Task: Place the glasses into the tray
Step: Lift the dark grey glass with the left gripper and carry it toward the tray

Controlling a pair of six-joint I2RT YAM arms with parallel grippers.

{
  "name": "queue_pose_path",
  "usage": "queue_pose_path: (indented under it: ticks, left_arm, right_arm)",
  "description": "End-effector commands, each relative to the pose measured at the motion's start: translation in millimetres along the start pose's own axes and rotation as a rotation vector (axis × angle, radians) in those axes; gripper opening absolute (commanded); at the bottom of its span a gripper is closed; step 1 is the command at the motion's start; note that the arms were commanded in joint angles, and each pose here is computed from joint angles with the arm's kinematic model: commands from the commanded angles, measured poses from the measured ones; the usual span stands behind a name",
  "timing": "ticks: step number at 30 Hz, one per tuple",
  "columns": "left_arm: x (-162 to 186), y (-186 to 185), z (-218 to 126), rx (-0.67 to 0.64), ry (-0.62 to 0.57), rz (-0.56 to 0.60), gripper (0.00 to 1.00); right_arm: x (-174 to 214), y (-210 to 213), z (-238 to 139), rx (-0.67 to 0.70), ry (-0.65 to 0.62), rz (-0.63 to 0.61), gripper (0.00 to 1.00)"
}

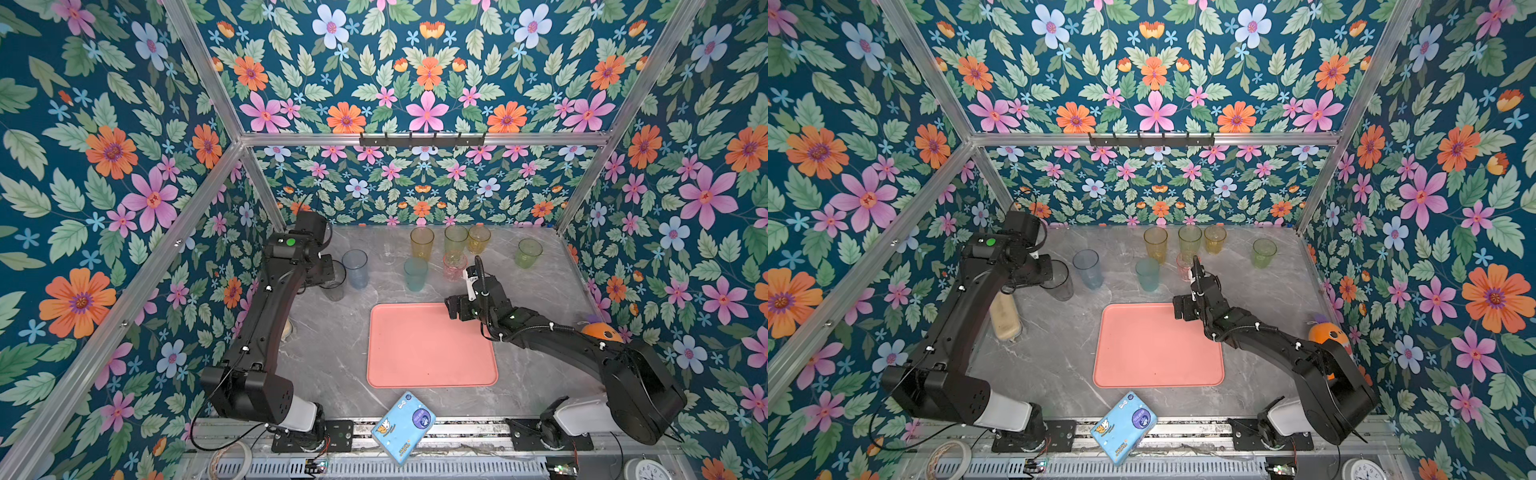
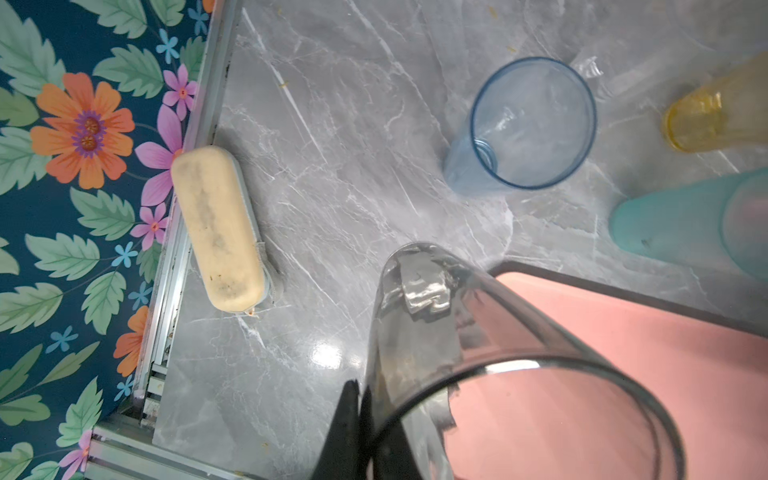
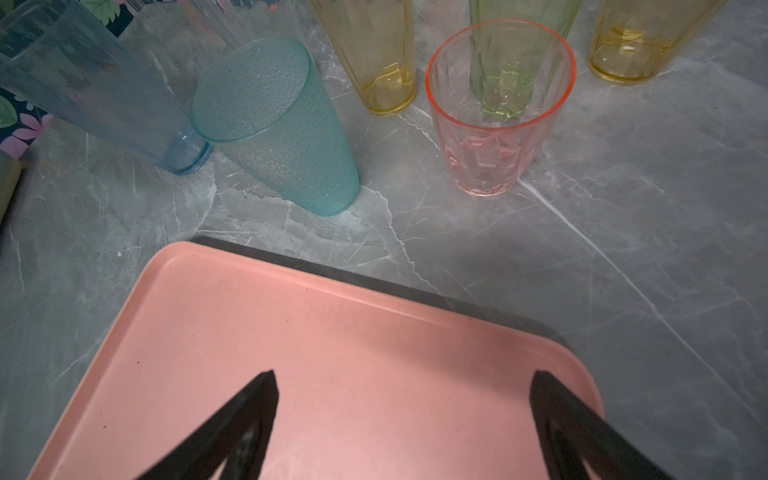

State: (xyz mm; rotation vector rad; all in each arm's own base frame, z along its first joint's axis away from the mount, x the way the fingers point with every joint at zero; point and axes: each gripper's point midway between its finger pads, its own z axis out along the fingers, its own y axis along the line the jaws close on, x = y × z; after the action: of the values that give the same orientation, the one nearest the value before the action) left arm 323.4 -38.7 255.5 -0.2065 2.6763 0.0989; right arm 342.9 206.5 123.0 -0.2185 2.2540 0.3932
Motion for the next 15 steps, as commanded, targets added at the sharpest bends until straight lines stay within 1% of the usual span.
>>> queue_pose_path:
  ticks: [1,6,15]
  left_arm:
    - [7,-16,-2,0.015,-0.004,0.012,0.0]
    - [19,-47,0,0.074,0.002,0.052,0.0]
    - [39,-81,12,0.152,0.018,0.064,0.0]
  right_arm:
    - [-4,0,0,0.006,-0.013,0.002,0.96]
    - [-4,0,1,0.006,-0.011,0.002,0.96]
    - [-3,1,4,0.004,0.002,0.003,0.96]
